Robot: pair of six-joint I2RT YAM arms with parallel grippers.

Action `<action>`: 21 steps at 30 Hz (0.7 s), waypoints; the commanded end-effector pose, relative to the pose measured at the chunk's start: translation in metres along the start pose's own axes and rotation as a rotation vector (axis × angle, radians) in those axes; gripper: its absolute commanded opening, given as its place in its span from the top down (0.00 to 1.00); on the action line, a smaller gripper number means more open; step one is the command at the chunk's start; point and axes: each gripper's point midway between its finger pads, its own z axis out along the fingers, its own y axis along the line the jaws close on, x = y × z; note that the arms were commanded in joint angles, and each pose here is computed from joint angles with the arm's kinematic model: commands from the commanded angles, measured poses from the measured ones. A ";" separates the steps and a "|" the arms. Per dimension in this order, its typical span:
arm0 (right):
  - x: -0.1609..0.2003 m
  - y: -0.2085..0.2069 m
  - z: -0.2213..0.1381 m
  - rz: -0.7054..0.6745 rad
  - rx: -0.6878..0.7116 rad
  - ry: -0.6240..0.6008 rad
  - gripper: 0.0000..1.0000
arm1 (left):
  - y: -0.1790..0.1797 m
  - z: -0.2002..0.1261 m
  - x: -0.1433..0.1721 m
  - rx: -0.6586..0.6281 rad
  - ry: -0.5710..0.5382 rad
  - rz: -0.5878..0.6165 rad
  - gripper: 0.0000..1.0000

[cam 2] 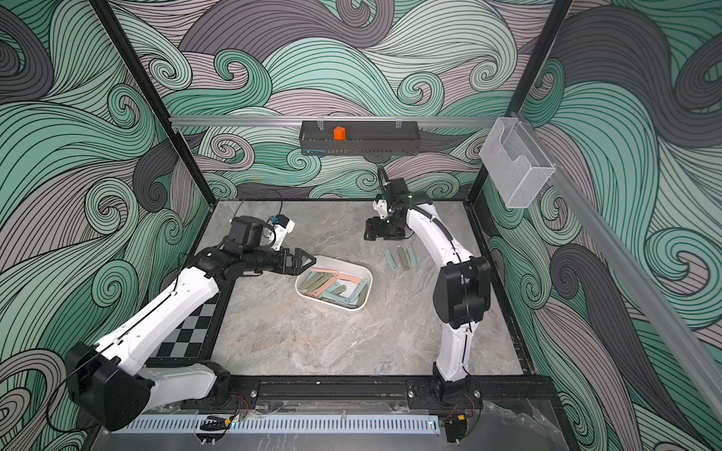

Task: Take the fruit knife out of the storage box
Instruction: Place the fruit knife at the center of the board.

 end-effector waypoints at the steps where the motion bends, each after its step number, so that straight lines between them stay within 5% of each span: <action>1: 0.017 0.052 -0.001 -0.064 -0.163 0.014 0.13 | 0.016 -0.014 0.011 -0.083 0.002 0.017 0.01; 7: 0.051 0.090 0.017 -0.183 -0.196 0.068 0.02 | 0.029 -0.023 0.032 -0.113 0.027 -0.018 0.01; 21: 0.095 0.079 0.102 -0.272 -0.069 0.262 0.08 | 0.033 -0.006 0.070 -0.029 0.061 -0.114 0.01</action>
